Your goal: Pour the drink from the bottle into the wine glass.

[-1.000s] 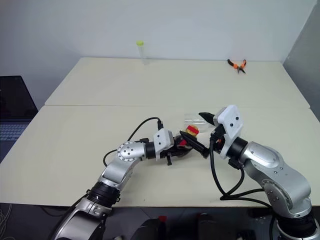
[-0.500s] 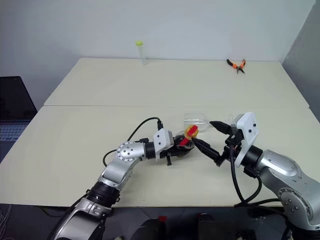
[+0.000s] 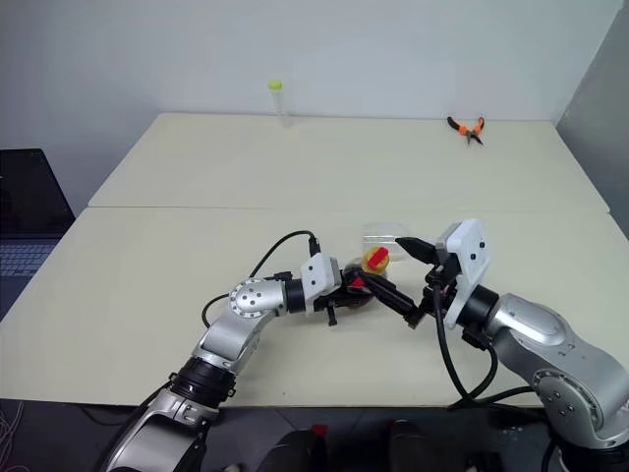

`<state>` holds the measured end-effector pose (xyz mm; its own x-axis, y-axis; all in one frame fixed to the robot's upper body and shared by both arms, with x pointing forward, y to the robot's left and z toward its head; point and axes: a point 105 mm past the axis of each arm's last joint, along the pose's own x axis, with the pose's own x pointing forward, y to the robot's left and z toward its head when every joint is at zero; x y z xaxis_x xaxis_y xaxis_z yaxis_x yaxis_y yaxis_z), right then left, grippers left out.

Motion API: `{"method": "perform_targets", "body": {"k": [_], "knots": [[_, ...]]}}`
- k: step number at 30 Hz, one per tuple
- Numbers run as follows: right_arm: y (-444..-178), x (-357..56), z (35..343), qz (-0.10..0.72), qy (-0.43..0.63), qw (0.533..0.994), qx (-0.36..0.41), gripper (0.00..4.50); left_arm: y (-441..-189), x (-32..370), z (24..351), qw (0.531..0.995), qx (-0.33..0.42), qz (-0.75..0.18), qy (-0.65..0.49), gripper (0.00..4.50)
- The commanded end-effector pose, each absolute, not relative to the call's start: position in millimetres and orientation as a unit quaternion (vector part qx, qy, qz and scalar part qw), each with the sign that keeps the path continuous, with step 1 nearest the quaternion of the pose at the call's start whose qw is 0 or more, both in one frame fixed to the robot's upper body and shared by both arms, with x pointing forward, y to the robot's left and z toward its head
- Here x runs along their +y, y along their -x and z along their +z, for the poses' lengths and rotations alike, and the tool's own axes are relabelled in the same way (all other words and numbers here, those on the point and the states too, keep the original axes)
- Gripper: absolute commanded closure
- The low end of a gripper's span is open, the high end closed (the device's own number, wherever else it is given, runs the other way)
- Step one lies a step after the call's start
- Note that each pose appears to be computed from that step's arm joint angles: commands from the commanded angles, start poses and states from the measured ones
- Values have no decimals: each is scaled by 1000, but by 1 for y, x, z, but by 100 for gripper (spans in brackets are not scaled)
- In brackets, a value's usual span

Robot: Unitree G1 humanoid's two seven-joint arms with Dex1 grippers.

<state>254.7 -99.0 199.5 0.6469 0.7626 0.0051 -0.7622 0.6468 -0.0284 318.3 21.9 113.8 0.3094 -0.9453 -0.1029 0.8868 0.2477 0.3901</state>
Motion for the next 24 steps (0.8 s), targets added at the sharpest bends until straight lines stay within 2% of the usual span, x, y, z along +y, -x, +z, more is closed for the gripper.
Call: {"method": "perform_targets", "body": {"k": [1,3,6,12,14,24], "knots": [[-254,-97,209,418,25,907,-39,0,-319,20,129,784,-107,-581,-192,344],[-254,-97,210,416,26,908,-41,0,-319,20,129,784,-107,-581,-192,344],[-255,-96,211,410,29,910,-49,57,-319,20,129,784,-107,-581,-191,344],[-255,-96,214,405,19,912,-65,274,-318,20,128,784,-106,-582,-190,344],[-254,-95,217,404,2,912,-75,326,-318,20,128,784,-106,-582,-190,346],[-253,-94,234,385,-138,906,-112,327,-317,18,127,785,-107,-582,-183,347]]}}
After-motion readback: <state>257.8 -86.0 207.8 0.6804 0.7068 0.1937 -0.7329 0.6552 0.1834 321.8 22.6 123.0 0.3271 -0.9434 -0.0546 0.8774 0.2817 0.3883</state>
